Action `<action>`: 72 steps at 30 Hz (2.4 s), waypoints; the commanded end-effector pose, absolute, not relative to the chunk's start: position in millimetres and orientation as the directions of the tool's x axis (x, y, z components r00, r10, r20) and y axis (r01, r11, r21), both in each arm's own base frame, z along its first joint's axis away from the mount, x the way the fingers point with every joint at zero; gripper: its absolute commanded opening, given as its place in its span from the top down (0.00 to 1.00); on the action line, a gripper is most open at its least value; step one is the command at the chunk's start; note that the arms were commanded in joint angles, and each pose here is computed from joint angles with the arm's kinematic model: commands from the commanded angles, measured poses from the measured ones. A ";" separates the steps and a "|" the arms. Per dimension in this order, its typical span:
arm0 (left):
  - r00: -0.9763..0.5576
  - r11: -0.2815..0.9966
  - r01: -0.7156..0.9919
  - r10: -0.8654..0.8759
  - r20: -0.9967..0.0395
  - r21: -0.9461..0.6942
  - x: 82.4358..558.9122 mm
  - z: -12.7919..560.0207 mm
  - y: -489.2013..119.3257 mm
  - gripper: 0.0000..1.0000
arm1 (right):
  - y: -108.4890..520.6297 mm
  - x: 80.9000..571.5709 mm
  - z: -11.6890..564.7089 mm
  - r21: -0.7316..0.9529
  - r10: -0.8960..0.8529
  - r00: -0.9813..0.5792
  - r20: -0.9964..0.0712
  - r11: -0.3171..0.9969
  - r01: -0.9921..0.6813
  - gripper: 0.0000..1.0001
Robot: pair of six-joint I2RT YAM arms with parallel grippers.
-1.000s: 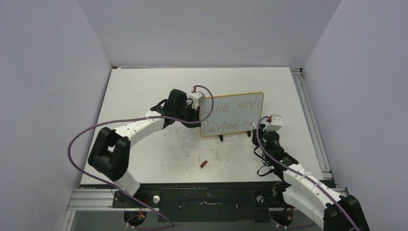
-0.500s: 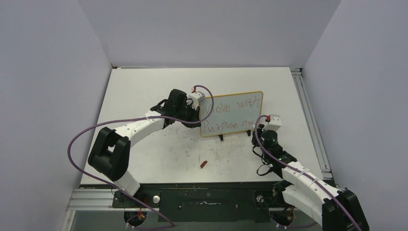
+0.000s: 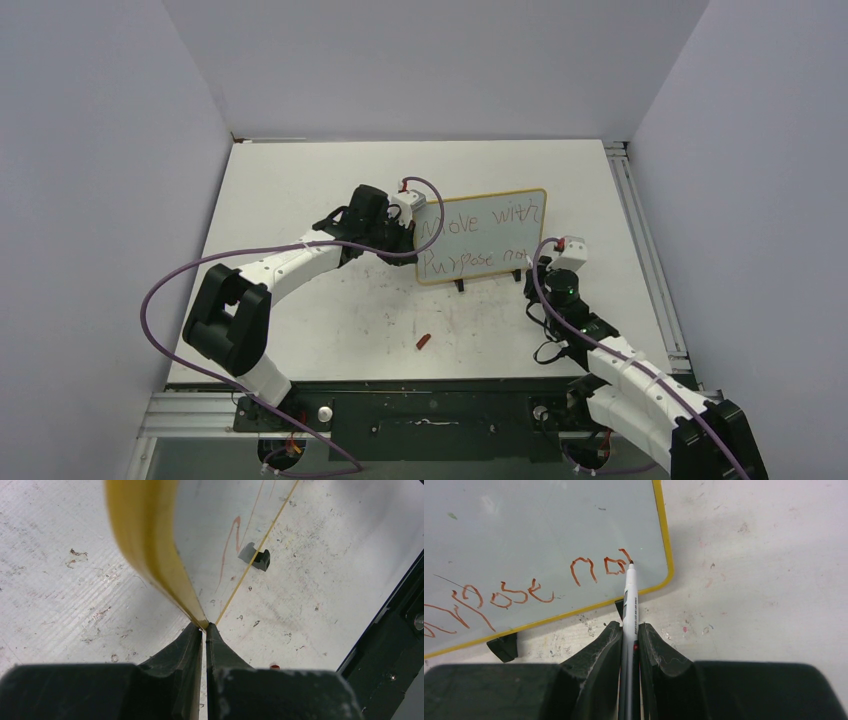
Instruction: Write a sentence on the whiteboard
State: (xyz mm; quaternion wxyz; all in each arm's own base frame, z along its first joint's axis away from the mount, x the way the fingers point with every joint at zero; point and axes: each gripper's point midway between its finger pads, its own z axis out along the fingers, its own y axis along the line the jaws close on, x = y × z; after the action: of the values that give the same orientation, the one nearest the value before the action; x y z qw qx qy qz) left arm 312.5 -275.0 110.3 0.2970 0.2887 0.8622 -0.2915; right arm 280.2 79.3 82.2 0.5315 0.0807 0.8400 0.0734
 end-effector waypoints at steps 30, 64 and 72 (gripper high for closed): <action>-0.577 0.636 0.710 0.278 -0.768 -0.303 327.3 153.6 -281.7 1.00 | 77.1 297.8 102.3 0.222 0.230 -0.347 -0.909 0.973 0.063 0.95; -0.578 0.634 0.711 0.279 -0.767 -0.305 327.1 153.2 -282.1 1.00 | 72.3 292.2 111.4 0.232 0.240 -0.312 -0.919 0.971 0.063 0.95; -0.579 0.636 0.709 0.279 -0.766 -0.304 327.8 152.2 -281.9 1.00 | 74.7 296.8 107.5 0.228 0.234 -0.322 -0.917 0.972 0.057 0.95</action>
State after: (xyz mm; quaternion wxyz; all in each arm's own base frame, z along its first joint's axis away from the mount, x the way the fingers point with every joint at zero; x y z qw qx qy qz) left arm 313.0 -274.5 111.1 0.2983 0.2881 0.8620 -0.2916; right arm 286.8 76.0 93.5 0.5519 0.0808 0.8267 0.0737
